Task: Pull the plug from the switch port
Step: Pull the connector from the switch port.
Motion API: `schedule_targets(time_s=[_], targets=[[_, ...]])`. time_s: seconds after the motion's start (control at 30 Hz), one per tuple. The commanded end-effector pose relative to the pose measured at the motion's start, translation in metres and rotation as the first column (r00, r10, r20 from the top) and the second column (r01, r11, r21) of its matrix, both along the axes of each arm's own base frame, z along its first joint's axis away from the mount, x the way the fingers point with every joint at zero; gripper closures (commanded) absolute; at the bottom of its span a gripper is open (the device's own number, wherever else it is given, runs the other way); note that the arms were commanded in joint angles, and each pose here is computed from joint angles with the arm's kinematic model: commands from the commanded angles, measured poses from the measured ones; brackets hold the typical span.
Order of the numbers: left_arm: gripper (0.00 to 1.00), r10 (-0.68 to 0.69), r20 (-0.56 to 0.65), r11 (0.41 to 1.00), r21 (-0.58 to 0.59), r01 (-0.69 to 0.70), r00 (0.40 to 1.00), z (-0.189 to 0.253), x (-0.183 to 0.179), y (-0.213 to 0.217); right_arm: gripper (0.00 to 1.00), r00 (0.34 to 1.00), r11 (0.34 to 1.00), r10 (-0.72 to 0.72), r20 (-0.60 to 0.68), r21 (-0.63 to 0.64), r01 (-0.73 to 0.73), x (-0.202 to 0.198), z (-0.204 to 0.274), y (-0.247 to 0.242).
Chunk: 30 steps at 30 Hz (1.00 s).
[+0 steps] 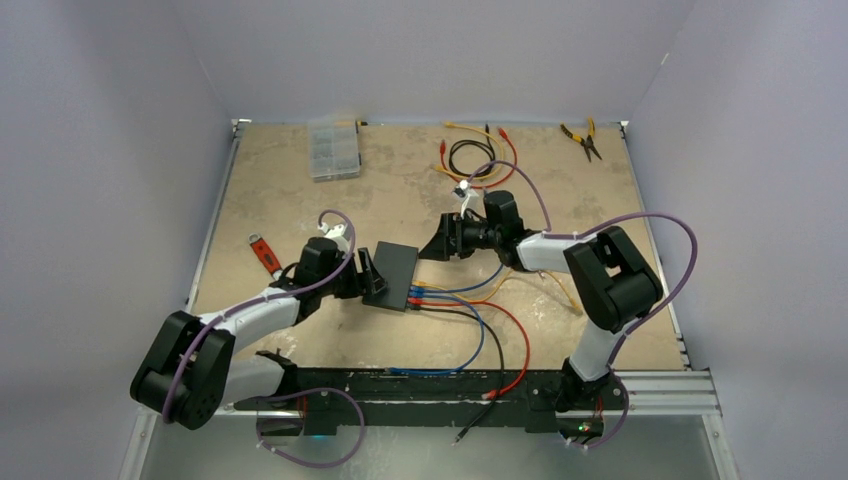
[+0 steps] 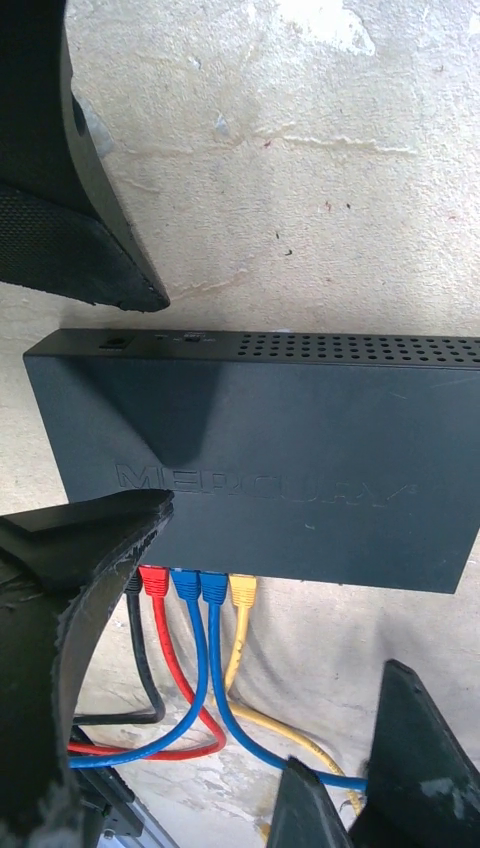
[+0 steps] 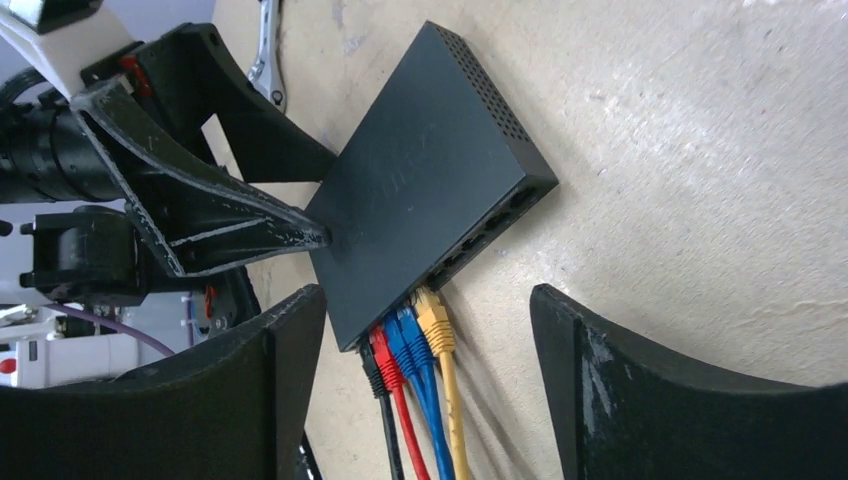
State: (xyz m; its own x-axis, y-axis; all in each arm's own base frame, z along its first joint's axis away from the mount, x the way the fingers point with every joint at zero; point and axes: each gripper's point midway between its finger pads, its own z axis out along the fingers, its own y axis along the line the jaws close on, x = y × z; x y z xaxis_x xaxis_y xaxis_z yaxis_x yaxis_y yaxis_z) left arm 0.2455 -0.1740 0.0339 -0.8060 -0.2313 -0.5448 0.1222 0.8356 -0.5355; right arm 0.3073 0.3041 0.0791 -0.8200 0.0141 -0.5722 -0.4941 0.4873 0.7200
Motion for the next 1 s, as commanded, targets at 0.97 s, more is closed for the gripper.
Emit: schedule_targets(time_s=[0.97], targets=[[0.53,-0.004,-0.062,0.999,0.041,0.006,0.998,-0.02,-0.008,0.004,0.63,0.973,0.984,0.097,-0.211,-0.13,-0.126,-0.05,-0.062,0.021]])
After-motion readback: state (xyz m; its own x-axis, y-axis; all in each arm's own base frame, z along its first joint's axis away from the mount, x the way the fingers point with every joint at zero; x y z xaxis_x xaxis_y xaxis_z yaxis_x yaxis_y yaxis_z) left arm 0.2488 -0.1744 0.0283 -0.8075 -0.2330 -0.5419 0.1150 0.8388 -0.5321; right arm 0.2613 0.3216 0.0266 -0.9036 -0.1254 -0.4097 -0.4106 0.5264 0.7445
